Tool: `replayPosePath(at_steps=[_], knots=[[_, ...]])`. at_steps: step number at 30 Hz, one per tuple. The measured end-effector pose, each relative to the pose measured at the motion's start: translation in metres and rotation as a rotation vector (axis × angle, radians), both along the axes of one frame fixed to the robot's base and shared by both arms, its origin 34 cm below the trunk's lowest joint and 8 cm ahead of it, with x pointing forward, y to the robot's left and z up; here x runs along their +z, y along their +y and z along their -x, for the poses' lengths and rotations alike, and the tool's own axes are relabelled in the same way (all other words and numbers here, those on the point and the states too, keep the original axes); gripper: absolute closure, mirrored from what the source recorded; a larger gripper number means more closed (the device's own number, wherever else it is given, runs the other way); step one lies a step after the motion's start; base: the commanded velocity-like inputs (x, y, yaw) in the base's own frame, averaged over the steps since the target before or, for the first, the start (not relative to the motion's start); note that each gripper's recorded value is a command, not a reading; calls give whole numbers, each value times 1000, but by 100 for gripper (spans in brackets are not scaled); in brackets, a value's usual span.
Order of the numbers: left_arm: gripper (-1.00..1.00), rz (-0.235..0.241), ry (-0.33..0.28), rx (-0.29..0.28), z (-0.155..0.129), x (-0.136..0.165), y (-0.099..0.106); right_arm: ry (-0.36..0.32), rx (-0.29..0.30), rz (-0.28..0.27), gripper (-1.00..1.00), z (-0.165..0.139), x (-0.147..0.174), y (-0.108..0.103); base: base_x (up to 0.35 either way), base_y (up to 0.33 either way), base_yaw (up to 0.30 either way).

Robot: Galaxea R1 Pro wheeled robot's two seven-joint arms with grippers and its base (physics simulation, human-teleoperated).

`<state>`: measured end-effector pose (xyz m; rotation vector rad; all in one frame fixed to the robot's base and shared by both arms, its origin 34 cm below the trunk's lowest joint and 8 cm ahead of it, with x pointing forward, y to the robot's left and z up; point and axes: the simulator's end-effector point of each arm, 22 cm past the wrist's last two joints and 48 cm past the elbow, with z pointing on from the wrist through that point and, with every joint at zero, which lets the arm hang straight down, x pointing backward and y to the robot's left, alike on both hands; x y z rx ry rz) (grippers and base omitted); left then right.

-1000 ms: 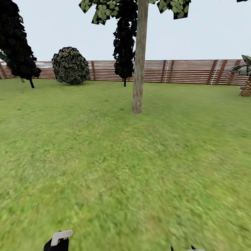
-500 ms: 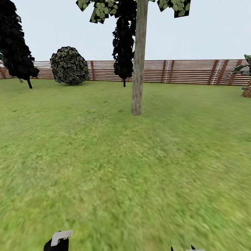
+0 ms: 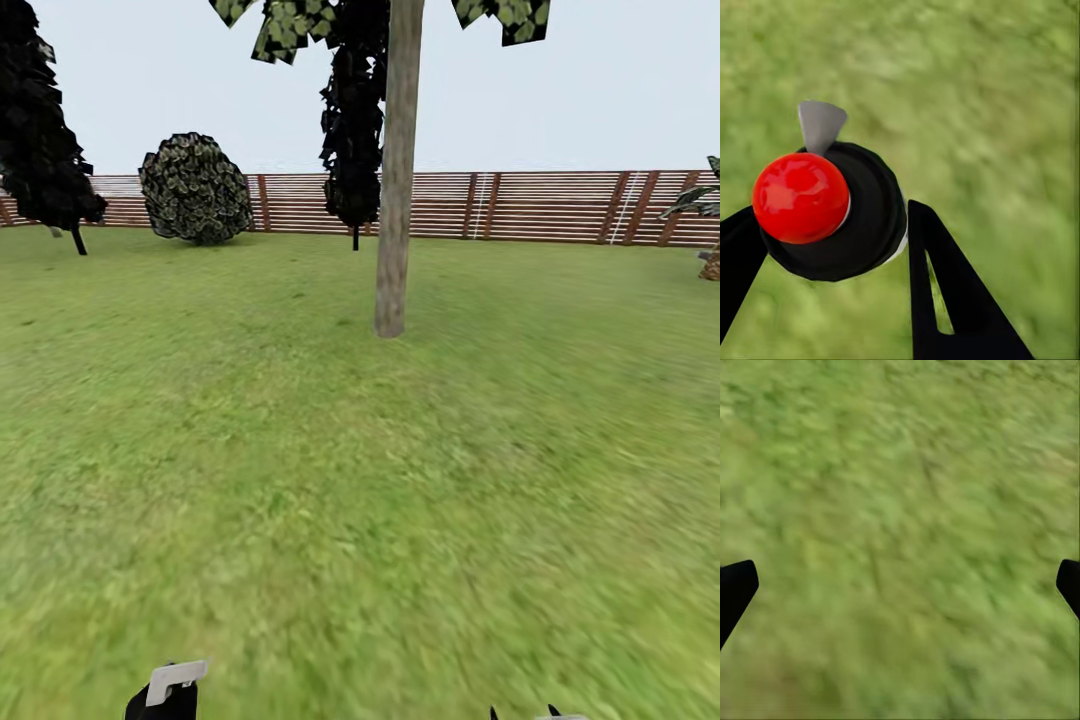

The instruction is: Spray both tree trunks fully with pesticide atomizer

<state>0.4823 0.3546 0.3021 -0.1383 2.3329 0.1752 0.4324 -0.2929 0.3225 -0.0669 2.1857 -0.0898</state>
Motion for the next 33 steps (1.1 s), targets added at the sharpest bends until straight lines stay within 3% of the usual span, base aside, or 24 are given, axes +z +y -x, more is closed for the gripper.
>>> replayPosePath(at_steps=[33], knots=[[100, 0, -1, 0, 0, 0, 0, 0, 2, -1, -100, 0, 0, 0, 337, -78, 0]])
